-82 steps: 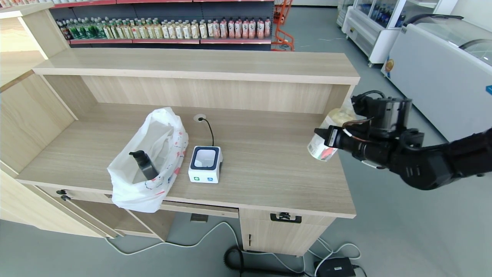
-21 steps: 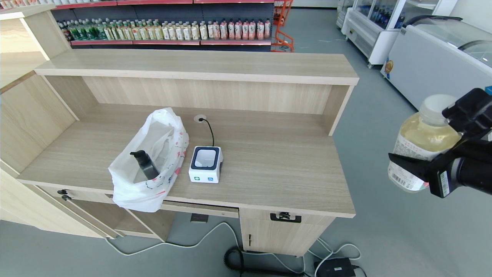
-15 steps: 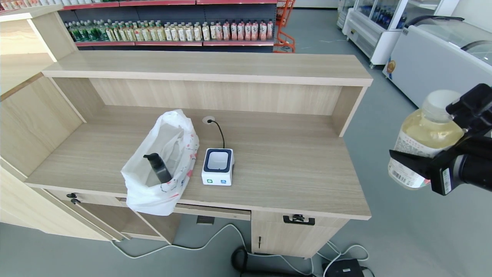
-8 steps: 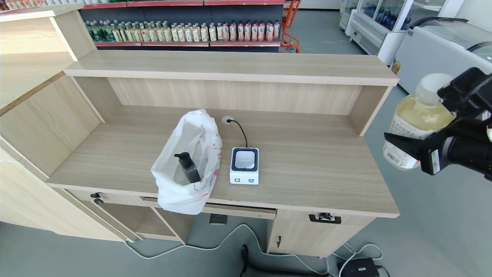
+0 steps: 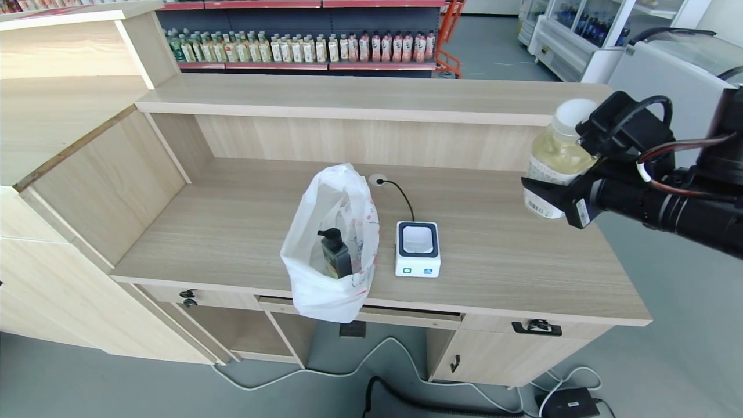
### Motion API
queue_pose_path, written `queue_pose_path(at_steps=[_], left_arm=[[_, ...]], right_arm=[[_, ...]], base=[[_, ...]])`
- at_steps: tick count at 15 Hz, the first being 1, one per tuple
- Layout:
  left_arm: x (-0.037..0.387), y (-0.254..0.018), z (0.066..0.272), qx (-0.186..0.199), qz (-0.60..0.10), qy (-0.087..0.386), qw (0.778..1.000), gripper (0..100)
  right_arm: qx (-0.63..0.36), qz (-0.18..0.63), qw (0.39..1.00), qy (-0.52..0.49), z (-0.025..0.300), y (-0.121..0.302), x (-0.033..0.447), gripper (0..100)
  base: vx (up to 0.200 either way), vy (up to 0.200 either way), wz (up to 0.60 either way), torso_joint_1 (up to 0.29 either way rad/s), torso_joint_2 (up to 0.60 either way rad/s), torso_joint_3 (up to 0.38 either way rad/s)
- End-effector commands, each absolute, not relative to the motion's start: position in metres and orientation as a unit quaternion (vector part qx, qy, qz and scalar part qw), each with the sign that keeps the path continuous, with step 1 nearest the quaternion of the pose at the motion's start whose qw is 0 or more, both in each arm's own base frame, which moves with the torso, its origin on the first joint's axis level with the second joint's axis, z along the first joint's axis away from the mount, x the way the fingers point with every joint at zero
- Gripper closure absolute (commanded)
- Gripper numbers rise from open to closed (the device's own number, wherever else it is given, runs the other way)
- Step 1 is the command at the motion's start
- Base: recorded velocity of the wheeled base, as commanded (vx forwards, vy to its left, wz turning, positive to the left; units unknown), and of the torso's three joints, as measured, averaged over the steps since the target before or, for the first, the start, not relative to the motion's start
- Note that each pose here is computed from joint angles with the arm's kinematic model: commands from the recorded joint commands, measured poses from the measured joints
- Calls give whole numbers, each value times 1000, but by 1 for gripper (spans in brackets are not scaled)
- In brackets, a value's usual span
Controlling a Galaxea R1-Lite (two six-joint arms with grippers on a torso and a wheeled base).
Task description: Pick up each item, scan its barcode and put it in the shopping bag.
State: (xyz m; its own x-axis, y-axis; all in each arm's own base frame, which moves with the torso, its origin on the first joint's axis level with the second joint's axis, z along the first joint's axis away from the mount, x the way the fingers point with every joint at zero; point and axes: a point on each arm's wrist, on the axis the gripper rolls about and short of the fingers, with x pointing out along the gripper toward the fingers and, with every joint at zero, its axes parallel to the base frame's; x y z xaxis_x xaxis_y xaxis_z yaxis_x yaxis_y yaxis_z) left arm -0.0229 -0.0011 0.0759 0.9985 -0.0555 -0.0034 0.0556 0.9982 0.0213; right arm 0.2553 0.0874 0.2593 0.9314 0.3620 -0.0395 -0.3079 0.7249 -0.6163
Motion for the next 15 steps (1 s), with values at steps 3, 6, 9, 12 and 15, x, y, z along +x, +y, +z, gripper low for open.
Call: queue_pose_path(at_steps=[3,6,9,12,15], left_arm=[[-23,-1,76,11,-28,1,1000,100],[-23,-1,76,11,-28,1,1000,100],[-23,-1,76,11,-28,1,1000,100],[-23,-1,76,11,-28,1,1000,100],[-23,-1,76,11,-28,1,1000,100]], right_arm=[[-336,209,917,-44,236,97,283,100],[-354,230,905,-59,224,99,299,100],[-377,240,891,-80,214,93,317,100],[-390,275,873,-102,207,89,333,100],[-388,306,863,-104,195,87,344,100]], base=[[0,133,0,2,3,-2],[0,0,0,0,0,0],[0,0,0,0,0,0],[0,0,0,0,0,0],[0,0,0,0,0,0]])
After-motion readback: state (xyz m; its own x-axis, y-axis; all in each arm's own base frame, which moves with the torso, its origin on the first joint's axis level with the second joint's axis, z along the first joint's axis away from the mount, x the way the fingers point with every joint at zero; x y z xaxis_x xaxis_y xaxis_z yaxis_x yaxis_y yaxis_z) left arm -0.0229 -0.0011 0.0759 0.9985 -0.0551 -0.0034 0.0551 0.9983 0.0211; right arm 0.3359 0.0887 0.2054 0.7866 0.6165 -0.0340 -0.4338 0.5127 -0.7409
